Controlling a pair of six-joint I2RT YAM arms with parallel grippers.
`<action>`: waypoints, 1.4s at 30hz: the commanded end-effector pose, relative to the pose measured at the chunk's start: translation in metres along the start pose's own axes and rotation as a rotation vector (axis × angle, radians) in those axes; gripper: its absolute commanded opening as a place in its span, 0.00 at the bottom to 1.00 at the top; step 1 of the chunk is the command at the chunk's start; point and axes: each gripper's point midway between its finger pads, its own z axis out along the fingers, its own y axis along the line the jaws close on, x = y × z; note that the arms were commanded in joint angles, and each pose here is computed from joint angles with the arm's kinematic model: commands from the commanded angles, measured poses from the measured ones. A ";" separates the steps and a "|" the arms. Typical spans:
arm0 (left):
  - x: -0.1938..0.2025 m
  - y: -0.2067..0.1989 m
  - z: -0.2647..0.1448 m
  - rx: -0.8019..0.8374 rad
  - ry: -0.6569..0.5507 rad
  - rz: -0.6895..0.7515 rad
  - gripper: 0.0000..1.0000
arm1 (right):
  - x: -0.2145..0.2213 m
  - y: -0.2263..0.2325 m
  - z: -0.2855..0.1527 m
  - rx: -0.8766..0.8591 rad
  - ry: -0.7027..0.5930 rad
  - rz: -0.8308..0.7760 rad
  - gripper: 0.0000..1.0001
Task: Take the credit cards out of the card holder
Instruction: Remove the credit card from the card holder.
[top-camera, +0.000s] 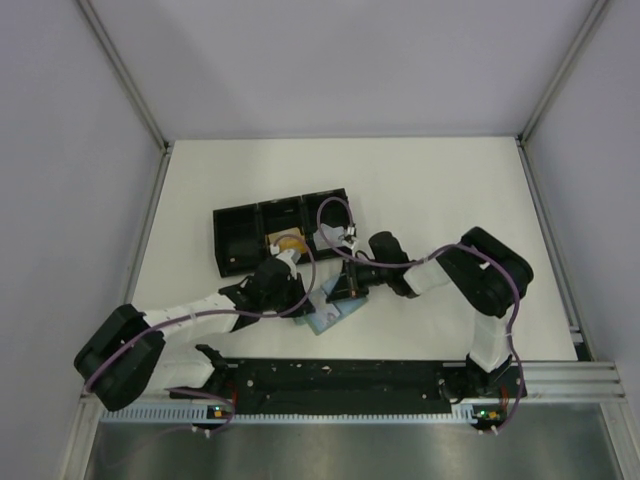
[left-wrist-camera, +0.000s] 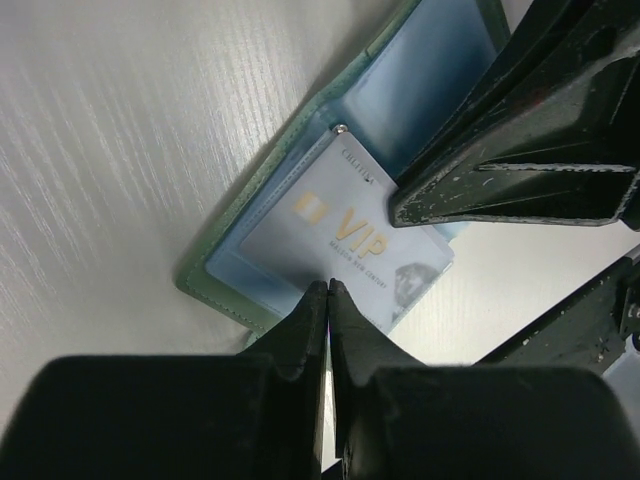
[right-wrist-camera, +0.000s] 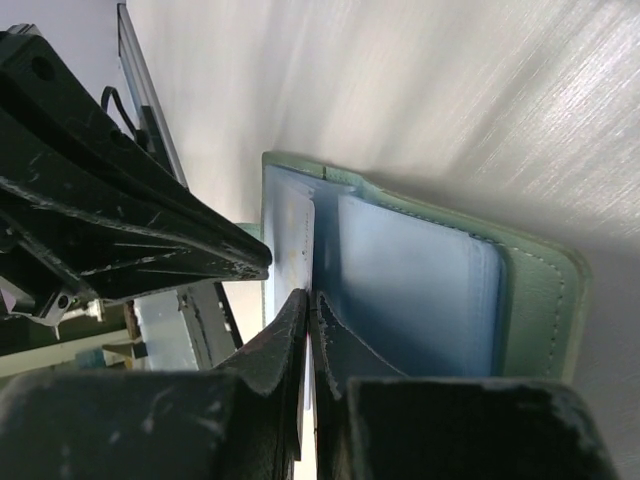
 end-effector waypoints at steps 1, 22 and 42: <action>-0.014 -0.013 0.004 0.038 -0.034 0.038 0.05 | -0.006 0.014 0.001 -0.026 -0.027 -0.058 0.00; 0.033 0.030 -0.001 -0.172 0.184 0.129 0.00 | -0.009 0.006 -0.008 0.064 -0.055 -0.071 0.00; 0.065 0.017 -0.013 -0.119 0.265 0.297 0.00 | -0.002 -0.005 -0.028 0.104 -0.063 -0.043 0.00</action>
